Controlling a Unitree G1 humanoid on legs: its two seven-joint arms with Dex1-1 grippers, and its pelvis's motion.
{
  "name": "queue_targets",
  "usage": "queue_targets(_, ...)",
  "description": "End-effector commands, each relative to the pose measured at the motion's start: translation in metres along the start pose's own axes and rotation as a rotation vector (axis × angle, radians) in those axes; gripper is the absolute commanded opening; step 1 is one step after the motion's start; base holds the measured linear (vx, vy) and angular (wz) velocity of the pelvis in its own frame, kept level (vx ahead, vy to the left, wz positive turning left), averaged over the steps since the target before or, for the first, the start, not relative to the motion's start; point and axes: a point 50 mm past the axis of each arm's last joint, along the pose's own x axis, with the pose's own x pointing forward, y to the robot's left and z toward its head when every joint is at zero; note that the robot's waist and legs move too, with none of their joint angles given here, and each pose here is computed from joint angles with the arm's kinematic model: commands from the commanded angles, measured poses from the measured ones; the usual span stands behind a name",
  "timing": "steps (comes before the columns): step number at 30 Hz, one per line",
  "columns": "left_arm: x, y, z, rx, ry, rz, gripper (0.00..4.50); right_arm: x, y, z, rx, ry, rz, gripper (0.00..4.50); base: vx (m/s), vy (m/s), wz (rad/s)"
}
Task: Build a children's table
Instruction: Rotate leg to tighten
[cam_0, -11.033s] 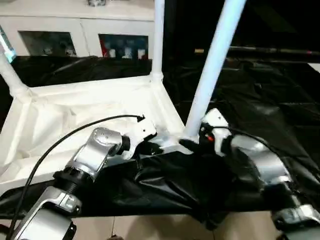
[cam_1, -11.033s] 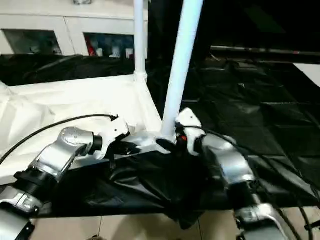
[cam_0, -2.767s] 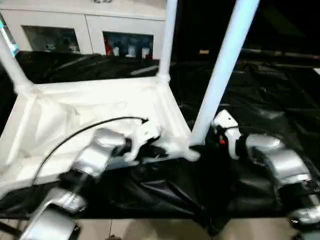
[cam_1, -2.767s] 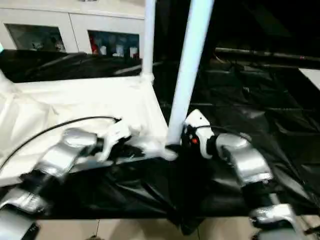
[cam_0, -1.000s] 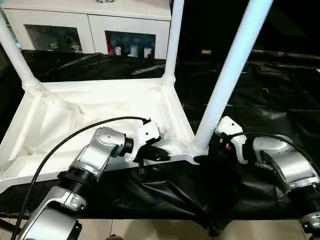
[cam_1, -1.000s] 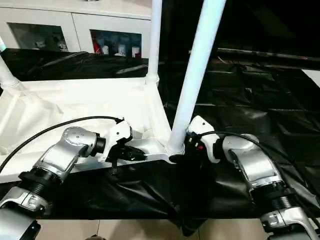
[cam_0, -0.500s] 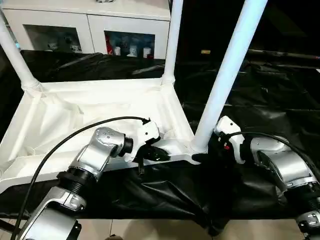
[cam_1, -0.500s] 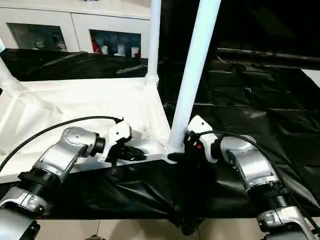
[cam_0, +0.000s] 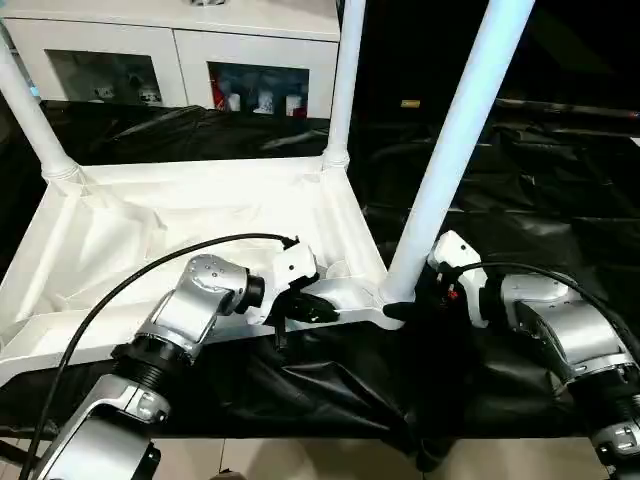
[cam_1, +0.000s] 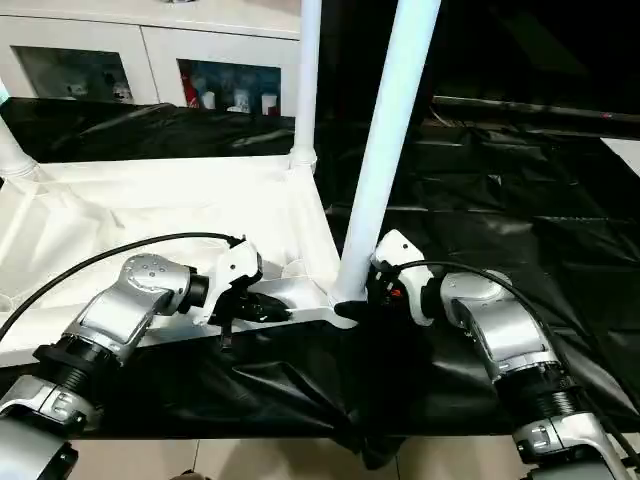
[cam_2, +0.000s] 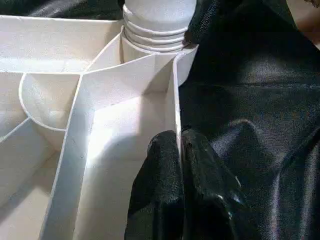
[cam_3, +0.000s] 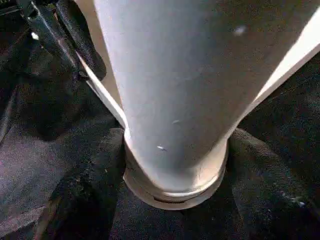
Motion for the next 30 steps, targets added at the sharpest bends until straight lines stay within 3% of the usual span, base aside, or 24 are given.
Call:
queue_targets(1,0.007,-0.005,0.009,0.017,-0.052,-0.043,0.0,0.002,0.001,0.008,-0.013,-0.049,-0.006,2.71,0.0,0.0,0.0)
queue_targets(8,0.032,0.01,0.01,-0.02,0.002,0.19,0.0,0.036,-0.007,0.0,0.158,-0.095,-0.302,2.7,0.0,0.0,0.0)
queue_targets(14,0.069,0.01,0.03,-0.072,0.002,0.294,0.0,0.074,-0.006,0.016,0.324,-0.169,-0.563,2.7,0.0,0.0,0.0)
queue_targets(16,0.073,0.009,0.031,-0.07,0.007,0.296,0.0,0.078,-0.005,0.019,0.334,-0.18,-0.579,2.7,0.0,0.0,0.0)
queue_targets(17,0.079,0.006,0.034,-0.05,0.012,0.286,0.0,0.086,-0.001,0.029,0.321,-0.211,-0.568,2.7,0.0,0.0,0.0)
queue_targets(19,0.082,0.005,0.036,-0.039,0.011,0.277,0.0,0.089,0.001,0.035,0.309,-0.229,-0.561,2.7,0.0,0.0,0.0)
queue_targets(21,0.081,0.005,0.036,-0.027,0.006,0.269,0.0,0.088,0.002,0.038,0.325,-0.263,-0.535,3.26,0.0,0.0,0.0)
queue_targets(23,0.079,0.007,0.035,-0.023,0.008,0.265,0.0,0.086,0.001,0.037,0.332,-0.276,-0.524,3.42,0.0,0.0,0.0)
queue_targets(27,0.071,0.009,0.03,-0.007,0.012,0.245,0.0,0.076,-0.003,0.033,0.275,-0.257,-0.502,3.84,0.0,0.0,0.0)
queue_targets(28,0.063,0.011,0.025,-0.012,0.018,0.236,0.0,0.063,-0.008,0.028,0.225,-0.238,-0.473,3.91,0.0,0.0,0.0)
queue_targets(30,0.059,0.011,0.023,-0.005,0.02,0.216,0.0,0.056,-0.01,0.025,0.192,-0.217,-0.453,4.06,0.0,0.0,0.0)
